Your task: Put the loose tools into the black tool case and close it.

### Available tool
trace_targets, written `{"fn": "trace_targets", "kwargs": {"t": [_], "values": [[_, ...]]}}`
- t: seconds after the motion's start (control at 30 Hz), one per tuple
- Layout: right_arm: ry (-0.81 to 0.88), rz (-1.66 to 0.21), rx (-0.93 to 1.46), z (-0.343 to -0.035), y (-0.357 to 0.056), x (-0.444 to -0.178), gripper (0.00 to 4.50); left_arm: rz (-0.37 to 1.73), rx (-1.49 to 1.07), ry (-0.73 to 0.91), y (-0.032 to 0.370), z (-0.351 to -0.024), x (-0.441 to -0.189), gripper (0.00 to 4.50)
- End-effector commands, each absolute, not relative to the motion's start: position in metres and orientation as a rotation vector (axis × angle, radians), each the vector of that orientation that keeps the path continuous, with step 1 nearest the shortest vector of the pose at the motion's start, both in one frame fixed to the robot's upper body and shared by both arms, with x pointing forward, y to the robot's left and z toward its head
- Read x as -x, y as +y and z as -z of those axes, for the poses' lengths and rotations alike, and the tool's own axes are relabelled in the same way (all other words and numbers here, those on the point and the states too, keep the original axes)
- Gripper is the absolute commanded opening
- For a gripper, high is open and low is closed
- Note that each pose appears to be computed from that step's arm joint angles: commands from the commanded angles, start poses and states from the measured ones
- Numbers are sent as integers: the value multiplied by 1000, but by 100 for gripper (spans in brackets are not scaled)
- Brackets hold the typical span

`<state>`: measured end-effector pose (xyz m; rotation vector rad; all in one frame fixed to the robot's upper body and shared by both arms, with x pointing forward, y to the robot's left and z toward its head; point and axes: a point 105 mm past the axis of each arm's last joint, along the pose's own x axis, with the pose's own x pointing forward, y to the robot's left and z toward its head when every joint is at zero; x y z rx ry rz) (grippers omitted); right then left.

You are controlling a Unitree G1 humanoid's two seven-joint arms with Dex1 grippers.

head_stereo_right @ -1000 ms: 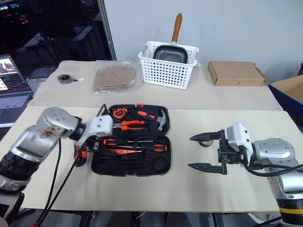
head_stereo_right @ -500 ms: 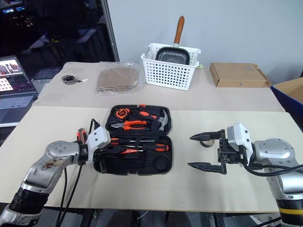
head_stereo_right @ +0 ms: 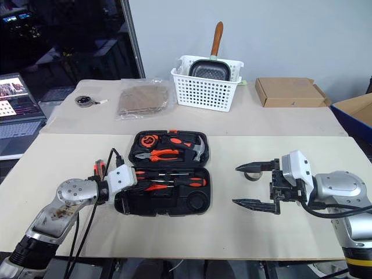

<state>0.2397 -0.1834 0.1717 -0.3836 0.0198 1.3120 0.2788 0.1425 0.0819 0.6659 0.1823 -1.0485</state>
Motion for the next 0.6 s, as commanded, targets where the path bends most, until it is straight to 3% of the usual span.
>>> {"fn": "trace_targets", "kwargs": {"t": [0.03, 0.47, 0.6], "values": [[-9, -1309, 405, -181, -183, -237, 450, 1046, -706, 380, 161, -32, -264, 1], [-8, -1313, 404, -181, -180, -239, 450, 905, -812, 358, 184, -32, -275, 1], [-9, -1315, 404, -180, -179, -239, 450, 896, -618, 263, 171, -54, -274, 1]]}}
